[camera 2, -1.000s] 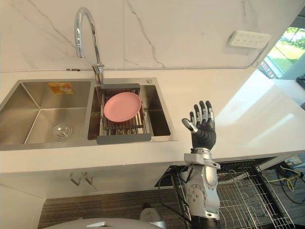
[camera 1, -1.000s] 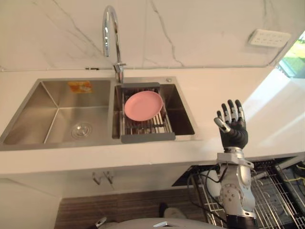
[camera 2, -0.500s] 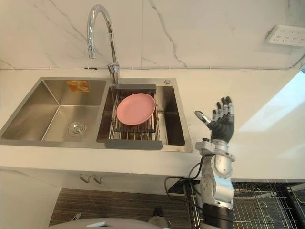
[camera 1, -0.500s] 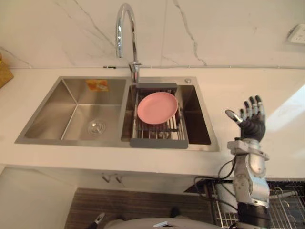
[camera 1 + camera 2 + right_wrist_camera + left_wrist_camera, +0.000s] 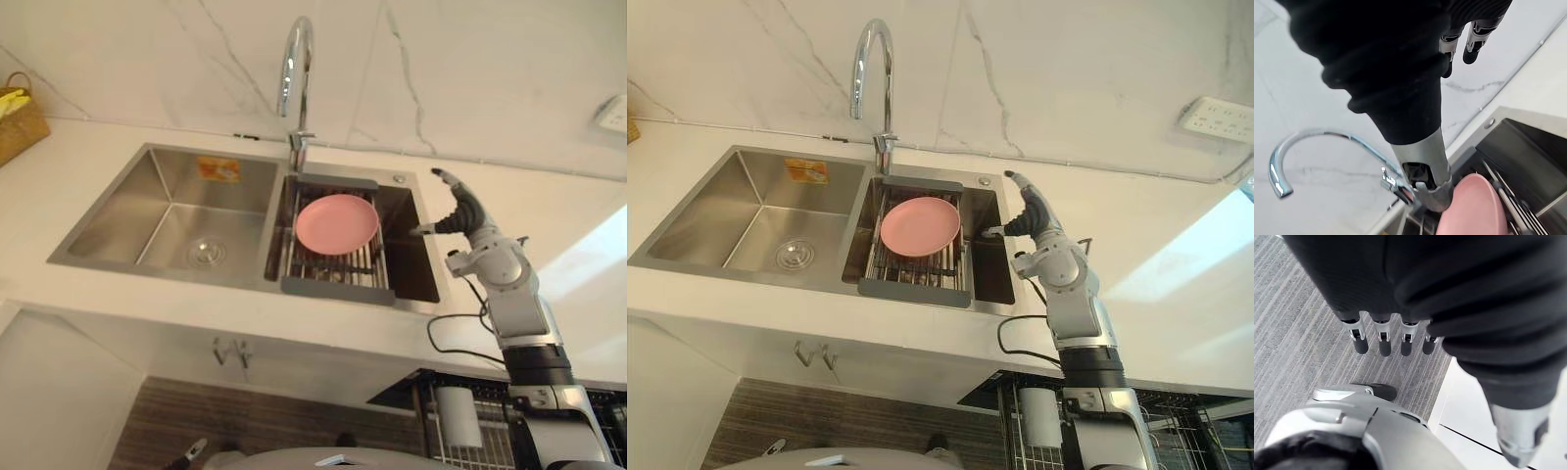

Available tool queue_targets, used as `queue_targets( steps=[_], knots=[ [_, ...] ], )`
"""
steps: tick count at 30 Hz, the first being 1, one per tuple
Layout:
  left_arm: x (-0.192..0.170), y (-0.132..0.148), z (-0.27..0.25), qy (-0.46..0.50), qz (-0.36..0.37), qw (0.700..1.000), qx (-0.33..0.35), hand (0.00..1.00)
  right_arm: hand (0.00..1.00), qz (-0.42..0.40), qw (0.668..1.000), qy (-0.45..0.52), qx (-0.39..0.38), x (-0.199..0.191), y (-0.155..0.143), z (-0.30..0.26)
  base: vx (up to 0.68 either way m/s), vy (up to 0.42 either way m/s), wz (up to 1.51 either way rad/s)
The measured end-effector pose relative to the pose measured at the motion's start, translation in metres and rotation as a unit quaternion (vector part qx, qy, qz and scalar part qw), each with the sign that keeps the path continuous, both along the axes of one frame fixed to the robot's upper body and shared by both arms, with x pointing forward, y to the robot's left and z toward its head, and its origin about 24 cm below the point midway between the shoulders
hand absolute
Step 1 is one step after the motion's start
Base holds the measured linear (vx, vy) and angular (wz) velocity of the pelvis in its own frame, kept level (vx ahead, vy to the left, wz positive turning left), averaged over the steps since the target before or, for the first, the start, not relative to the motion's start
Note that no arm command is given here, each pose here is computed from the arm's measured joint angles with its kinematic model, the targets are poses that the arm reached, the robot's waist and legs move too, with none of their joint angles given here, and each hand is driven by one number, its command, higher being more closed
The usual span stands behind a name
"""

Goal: Walk over to the sink, pick up the cup, carry it to the dishwasher, place the cup inside the dishwasher, then close the dishwasher door

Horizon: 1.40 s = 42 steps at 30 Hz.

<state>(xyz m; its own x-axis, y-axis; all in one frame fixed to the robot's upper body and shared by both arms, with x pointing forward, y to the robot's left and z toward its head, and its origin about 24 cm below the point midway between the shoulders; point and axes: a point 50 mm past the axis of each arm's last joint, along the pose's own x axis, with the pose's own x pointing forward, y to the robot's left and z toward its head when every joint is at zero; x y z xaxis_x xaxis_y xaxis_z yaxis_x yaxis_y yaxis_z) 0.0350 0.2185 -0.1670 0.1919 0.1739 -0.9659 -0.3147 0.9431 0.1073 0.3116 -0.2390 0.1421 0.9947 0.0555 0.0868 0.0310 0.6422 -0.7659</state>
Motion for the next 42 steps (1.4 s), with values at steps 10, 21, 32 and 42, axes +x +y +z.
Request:
queue_targets(
  steps=[10,21,32,42],
  knots=[
    [0.000,0.000,0.001,-0.001,-0.001,1.000,-0.009,0.00,0.00,0.046,0.988,0.048,-0.142,0.014,0.017,-0.023,0.01,0.004,0.09],
    [0.003,0.002,0.002,-0.004,-0.023,1.000,-0.016,0.00,0.00,0.094,0.959,0.050,-0.264,0.024,0.037,-0.036,0.00,0.008,0.07],
    [0.004,0.003,0.003,0.003,-0.045,0.999,-0.018,0.00,0.00,0.124,0.939,0.090,-0.308,0.023,0.045,-0.061,0.00,0.003,0.05],
    [0.007,0.003,0.004,-0.003,-0.047,0.999,-0.017,0.00,0.00,0.110,0.928,0.095,-0.342,0.023,0.051,-0.083,0.00,0.000,0.01]
  ],
)
